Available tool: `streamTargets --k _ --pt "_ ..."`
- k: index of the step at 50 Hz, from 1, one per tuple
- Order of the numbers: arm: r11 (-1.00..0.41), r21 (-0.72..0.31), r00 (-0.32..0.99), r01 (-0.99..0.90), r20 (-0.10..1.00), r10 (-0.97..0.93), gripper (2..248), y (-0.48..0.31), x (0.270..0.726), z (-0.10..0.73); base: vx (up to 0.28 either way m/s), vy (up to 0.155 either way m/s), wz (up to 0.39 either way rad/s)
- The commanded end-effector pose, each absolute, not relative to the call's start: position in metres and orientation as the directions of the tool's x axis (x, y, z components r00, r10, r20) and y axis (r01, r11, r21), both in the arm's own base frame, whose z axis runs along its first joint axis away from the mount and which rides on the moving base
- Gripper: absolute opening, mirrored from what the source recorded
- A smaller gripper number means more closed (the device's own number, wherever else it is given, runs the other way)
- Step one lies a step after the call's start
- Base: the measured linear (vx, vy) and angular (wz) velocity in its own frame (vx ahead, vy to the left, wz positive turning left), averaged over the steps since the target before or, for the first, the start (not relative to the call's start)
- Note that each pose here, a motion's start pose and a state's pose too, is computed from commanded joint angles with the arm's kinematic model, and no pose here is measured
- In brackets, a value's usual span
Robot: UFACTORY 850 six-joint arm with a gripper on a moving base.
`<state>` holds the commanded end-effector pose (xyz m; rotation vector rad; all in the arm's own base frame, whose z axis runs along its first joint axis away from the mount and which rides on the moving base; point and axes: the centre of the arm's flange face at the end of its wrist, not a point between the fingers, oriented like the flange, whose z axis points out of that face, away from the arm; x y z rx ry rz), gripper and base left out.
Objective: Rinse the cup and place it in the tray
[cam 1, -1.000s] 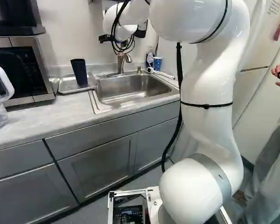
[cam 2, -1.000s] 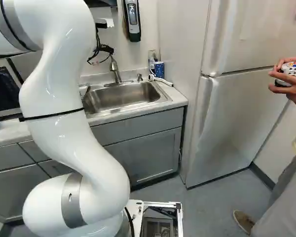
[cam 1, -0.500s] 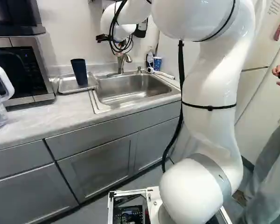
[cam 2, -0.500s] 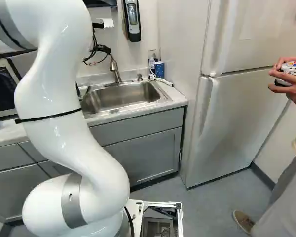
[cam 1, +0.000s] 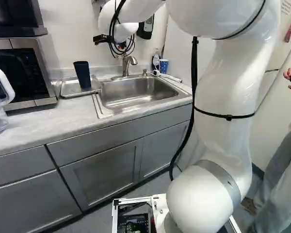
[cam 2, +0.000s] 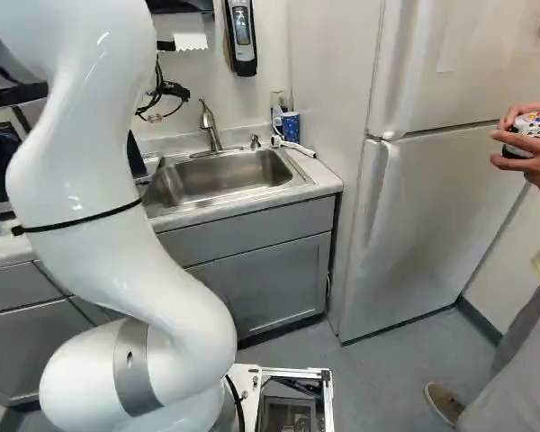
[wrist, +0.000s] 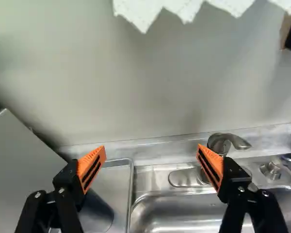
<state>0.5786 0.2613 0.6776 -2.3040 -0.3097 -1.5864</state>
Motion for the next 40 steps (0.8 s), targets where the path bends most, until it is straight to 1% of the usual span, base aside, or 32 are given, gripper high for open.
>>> streamTargets --k 16,40 --pt "-0.917 -0.141 0.382 0.372 0.924 0.013 247 0.26 0.547 0.678 0.0 0.0 0.0" --pt "-0.917 -0.138 0.47 0.375 0.88 0.06 247 0.247 0.505 0.671 0.0 0.0 0.0"
